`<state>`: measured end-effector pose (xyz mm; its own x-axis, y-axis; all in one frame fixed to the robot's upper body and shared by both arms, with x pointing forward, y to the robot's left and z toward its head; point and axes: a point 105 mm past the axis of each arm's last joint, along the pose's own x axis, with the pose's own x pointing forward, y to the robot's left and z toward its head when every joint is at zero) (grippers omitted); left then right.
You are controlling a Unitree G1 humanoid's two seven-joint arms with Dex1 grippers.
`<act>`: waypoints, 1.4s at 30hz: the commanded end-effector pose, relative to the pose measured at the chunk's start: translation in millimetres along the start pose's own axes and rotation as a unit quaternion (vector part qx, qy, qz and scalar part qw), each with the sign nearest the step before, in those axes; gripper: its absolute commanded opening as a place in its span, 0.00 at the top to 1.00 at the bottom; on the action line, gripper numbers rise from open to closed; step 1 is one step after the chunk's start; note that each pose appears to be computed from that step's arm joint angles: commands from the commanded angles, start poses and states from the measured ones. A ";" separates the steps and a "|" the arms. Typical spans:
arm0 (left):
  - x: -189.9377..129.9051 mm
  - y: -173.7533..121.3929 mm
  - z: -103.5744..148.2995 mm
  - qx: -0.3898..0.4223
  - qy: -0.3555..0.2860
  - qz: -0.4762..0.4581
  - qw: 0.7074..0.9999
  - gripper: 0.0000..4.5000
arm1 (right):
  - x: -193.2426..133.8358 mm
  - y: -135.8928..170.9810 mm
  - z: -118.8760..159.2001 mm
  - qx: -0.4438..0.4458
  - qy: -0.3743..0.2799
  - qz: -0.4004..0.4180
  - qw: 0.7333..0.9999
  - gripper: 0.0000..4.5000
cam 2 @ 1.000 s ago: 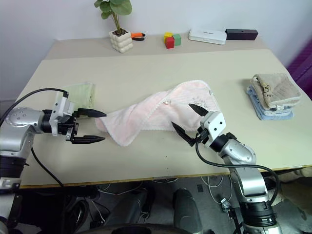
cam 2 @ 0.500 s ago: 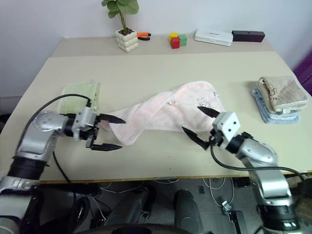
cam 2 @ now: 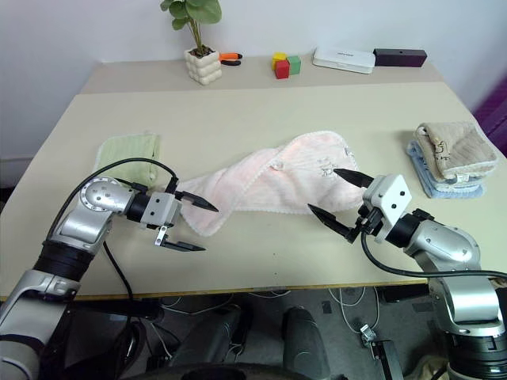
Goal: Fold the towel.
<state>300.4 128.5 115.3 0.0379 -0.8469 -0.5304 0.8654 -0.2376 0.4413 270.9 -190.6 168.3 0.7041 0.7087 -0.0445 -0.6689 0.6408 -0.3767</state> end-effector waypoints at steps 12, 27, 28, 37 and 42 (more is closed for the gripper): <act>23.0 1.2 -16.8 -0.019 0.028 -0.018 0.999 0.61 | 0.5 -6.9 11.1 -0.026 -0.027 -0.040 0.999 0.00; -30.4 -1.0 48.8 -0.118 -0.147 0.025 0.982 1.00 | 28.3 -23.8 -2.8 -0.041 -0.023 -0.046 0.998 0.00; -35.7 -6.2 52.1 -0.138 -0.153 0.020 0.978 1.00 | 30.4 -27.4 -5.2 -0.045 -0.016 -0.049 0.998 0.00; -63.8 -80.1 53.2 -0.268 -0.107 -0.056 0.956 1.00 | 56.9 -57.8 -15.1 -0.111 0.016 -0.059 0.992 0.00; -66.4 -117.1 50.6 -0.317 -0.098 -0.087 0.939 1.00 | 80.2 -70.4 -13.4 -0.179 0.028 -0.053 0.982 0.00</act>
<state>176.2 189.9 123.3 -0.1499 -0.9127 -0.3803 0.9700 -0.0612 -0.2353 370.2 -188.4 161.3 0.7832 0.6161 -0.0836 -0.5227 0.5797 -0.6250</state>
